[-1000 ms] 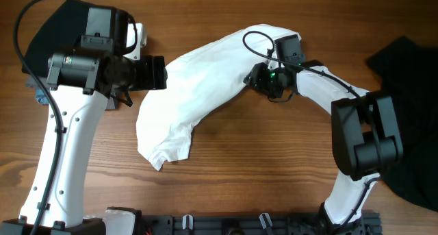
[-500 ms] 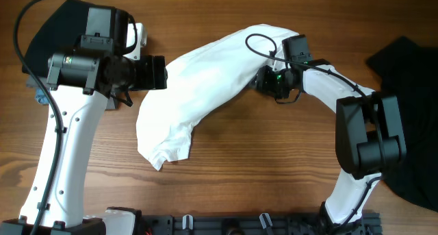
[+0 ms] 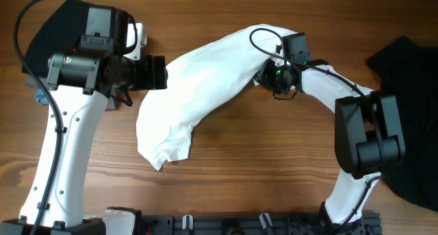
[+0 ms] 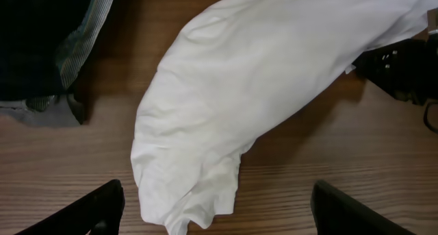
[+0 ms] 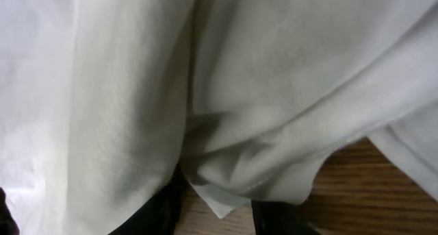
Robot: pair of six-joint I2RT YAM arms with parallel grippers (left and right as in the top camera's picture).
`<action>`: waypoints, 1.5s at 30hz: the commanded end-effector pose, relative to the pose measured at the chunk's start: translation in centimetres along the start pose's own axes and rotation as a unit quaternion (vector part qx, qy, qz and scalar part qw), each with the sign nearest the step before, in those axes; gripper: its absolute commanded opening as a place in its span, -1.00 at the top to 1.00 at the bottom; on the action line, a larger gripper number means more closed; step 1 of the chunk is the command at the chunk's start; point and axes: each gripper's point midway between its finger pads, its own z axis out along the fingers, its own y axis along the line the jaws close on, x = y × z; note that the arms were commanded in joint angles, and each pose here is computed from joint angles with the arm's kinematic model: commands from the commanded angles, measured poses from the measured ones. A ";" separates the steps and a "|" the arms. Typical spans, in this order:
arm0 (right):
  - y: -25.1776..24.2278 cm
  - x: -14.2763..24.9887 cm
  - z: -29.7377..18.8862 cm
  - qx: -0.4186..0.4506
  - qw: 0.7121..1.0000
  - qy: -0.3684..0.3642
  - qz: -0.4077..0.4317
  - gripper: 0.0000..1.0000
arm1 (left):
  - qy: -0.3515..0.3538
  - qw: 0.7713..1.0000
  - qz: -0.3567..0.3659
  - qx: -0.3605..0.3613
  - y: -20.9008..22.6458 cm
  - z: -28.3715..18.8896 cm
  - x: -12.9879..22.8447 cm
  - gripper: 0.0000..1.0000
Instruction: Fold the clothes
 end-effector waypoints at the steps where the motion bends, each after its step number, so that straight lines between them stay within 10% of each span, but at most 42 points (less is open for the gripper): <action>1: -3.9 1.3 2.4 0.062 0.998 0.015 0.006 0.71 | -0.008 1.000 0.010 0.007 -0.4 -0.4 -0.4 -0.73; 18: -3.3 -2.6 -12.6 0.083 0.993 -0.084 -0.022 0.91 | -0.008 1.000 0.010 0.007 -0.4 -0.4 -0.4 -0.77; 27: 0.0 1.5 -6.1 0.040 0.999 -0.002 0.037 0.58 | -0.010 1.000 0.010 0.007 -0.4 -0.4 -0.5 -0.78; 31: 0.4 1.7 -2.6 0.045 0.999 -0.006 0.013 0.09 | -0.010 1.000 0.010 0.007 -0.4 -0.4 -0.5 -0.79; 39: -2.6 -1.3 -1.0 0.126 0.985 -0.068 -0.101 0.17 | -0.010 1.000 0.010 0.007 -0.4 -0.4 -0.5 -0.81; 45: -2.3 -2.1 -0.4 0.118 0.983 -0.082 -0.113 -0.14 | -0.010 1.000 0.010 0.007 -0.4 -0.4 -0.5 -0.80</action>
